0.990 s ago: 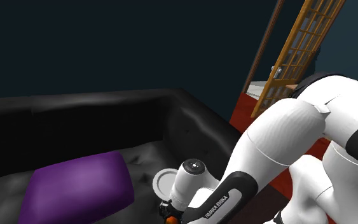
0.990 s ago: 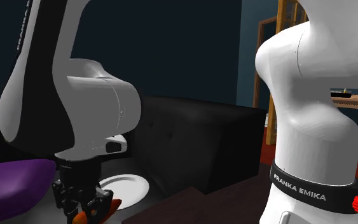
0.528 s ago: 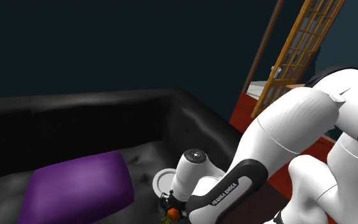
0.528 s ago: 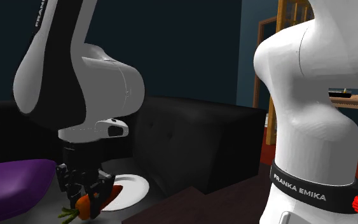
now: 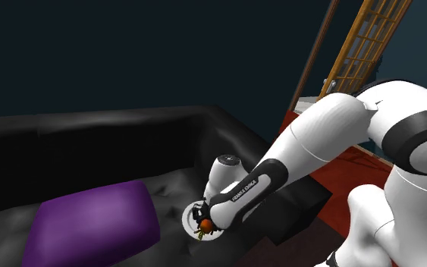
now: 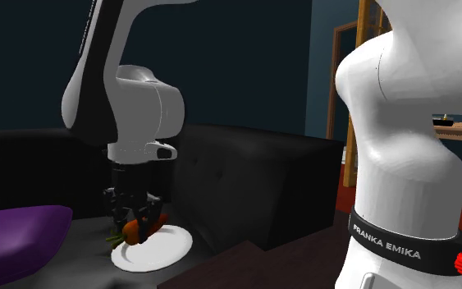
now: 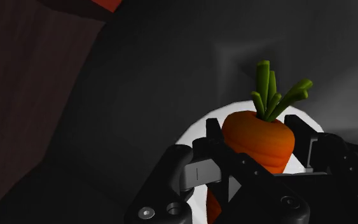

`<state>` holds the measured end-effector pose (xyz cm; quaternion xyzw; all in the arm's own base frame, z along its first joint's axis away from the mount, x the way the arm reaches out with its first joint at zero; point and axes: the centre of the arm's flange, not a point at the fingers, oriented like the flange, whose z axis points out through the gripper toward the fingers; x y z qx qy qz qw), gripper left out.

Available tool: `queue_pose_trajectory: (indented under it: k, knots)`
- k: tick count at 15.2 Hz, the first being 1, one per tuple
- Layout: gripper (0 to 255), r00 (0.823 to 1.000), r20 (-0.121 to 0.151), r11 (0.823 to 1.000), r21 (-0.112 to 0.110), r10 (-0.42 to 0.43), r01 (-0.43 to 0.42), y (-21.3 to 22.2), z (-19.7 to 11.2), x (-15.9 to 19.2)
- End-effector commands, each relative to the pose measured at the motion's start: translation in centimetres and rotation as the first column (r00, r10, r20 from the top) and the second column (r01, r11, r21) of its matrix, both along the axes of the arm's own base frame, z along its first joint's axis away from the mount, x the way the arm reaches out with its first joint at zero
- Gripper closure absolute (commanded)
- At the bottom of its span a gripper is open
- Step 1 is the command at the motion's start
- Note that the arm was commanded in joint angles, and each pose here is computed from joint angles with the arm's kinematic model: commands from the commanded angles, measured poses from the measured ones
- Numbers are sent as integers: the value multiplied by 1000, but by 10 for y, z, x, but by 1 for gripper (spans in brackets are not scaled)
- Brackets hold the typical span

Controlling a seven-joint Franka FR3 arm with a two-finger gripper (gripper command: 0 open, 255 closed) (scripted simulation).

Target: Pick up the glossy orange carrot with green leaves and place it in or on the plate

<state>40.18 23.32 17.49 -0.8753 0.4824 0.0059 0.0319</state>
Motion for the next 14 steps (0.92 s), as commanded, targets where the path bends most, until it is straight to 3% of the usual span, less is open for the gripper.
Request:
queue_pose_trajectory:
  k: [1,6,14]
  knots:
    - [255,1000,0,1000,0,2,-2,-16,0,24]
    - [255,1000,0,1000,0,2,-2,-53,2,76]
    - [255,1000,0,1000,0,2,-2,-53,-41,76]
